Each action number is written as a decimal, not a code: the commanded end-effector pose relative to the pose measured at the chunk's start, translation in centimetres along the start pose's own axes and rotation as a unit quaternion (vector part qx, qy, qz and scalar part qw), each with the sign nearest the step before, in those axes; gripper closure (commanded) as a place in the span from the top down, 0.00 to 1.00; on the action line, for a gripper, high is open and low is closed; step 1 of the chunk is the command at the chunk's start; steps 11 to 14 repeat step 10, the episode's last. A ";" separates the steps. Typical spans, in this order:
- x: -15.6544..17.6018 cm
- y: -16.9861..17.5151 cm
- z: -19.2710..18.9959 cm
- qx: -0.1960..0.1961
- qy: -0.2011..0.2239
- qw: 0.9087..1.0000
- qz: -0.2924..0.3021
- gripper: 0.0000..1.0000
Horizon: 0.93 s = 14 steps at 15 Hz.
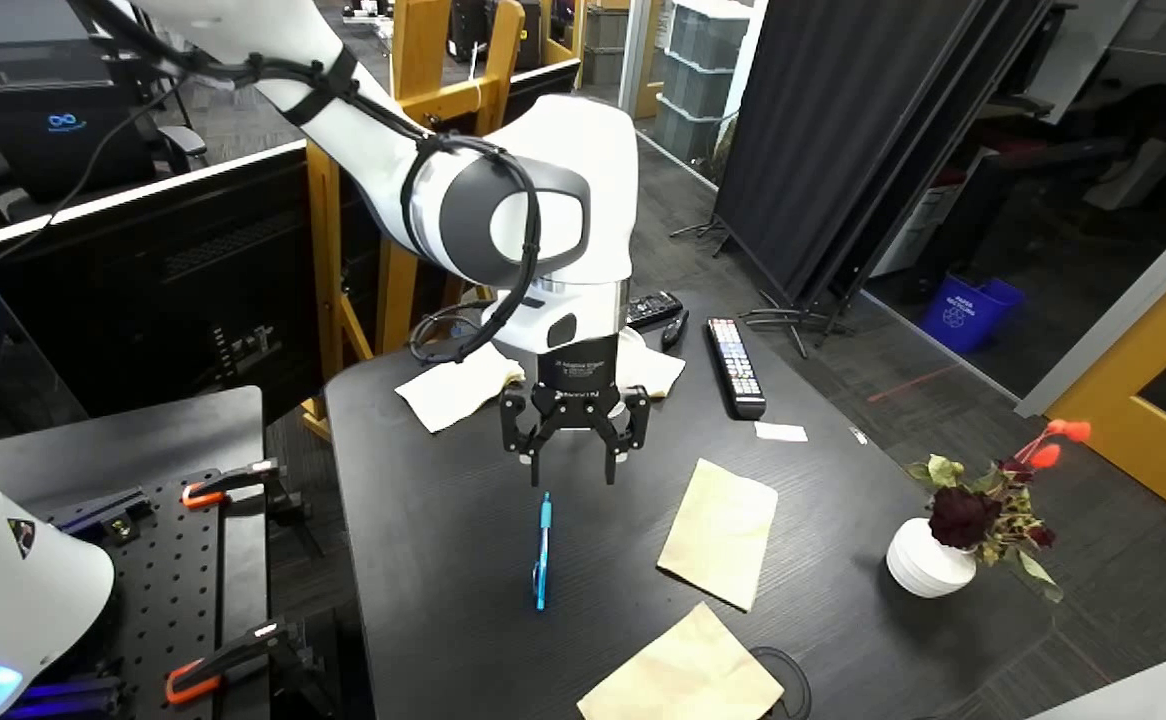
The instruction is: Take the pen out of the clear cup
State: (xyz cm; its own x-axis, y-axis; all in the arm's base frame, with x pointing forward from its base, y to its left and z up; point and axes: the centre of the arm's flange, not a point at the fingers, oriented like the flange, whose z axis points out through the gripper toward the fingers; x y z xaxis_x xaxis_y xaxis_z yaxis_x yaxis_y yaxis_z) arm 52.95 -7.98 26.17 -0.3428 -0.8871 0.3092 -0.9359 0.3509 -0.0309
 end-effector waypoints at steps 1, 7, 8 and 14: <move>-0.2 -0.4 -0.7 -0.002 0.015 1.000 0.016 1.00; -0.3 0.0 -0.2 0.001 0.001 1.000 -0.002 1.00; -0.3 0.0 -0.2 0.001 0.001 1.000 -0.003 1.00; -0.4 0.0 -0.1 0.000 0.001 1.000 -0.003 1.00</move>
